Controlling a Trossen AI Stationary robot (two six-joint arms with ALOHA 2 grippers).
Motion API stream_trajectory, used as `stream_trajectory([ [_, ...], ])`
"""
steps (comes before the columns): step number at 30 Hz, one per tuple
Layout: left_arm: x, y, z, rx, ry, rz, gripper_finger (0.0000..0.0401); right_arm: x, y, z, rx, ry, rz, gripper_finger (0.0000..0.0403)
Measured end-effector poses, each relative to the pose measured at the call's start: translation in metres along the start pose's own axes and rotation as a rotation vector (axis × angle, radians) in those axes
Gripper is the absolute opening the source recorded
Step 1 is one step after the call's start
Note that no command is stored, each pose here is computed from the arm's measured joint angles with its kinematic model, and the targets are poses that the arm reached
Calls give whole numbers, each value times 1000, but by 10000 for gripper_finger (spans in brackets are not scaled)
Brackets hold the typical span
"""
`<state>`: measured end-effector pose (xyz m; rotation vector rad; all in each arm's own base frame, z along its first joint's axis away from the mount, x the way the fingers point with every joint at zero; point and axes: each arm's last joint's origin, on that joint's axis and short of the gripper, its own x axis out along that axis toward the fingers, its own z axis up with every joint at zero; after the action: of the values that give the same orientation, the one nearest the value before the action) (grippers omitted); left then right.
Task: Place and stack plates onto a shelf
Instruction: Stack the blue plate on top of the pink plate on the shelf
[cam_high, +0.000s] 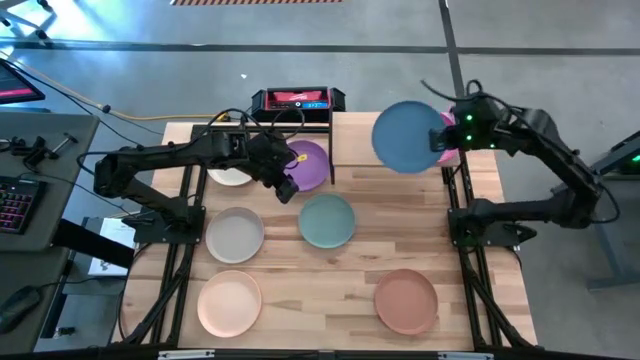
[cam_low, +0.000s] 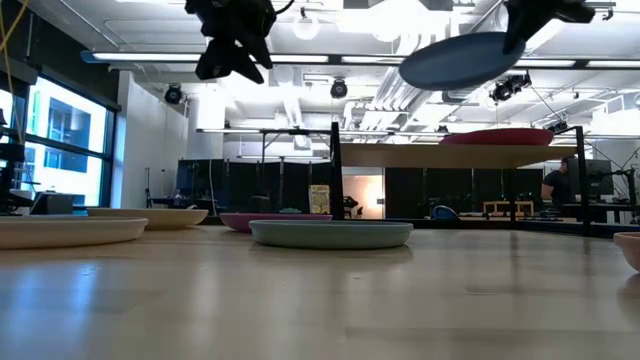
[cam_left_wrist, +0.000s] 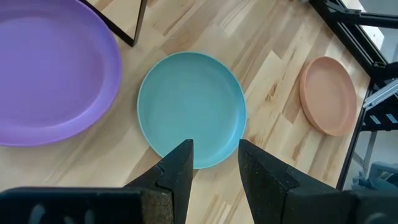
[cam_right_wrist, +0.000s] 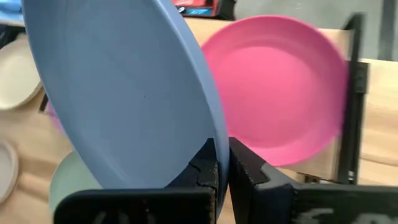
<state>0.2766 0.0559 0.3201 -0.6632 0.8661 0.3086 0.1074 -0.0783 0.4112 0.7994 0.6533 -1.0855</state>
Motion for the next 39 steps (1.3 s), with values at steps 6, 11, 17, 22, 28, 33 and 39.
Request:
stream_trajectory([
  [6, 0, -2, -1, 5, 3, -3, 117, 1, -13, 7, 47, -26, -61, 0],
  [11, 0, -3, -2, 11, 6, -6, 117, 2, -22, 13, 88, -38, -102, 0],
  [17, 0, -3, -2, 12, 6, -6, 117, 3, -35, 20, 147, -38, -120, 0],
  [22, 0, -3, -2, 19, 5, -5, 117, 16, -46, 22, 210, -27, -84, 0],
  [28, 0, -3, -2, 22, 6, -5, 117, 49, -62, 10, 306, -13, 2, 0],
  [33, 0, -3, -2, 27, 7, -4, 117, 63, -72, -2, 375, -19, 37, 0],
  [39, 0, -3, -2, 29, 8, -3, 117, 64, -85, -16, 441, -39, 4, 0],
])
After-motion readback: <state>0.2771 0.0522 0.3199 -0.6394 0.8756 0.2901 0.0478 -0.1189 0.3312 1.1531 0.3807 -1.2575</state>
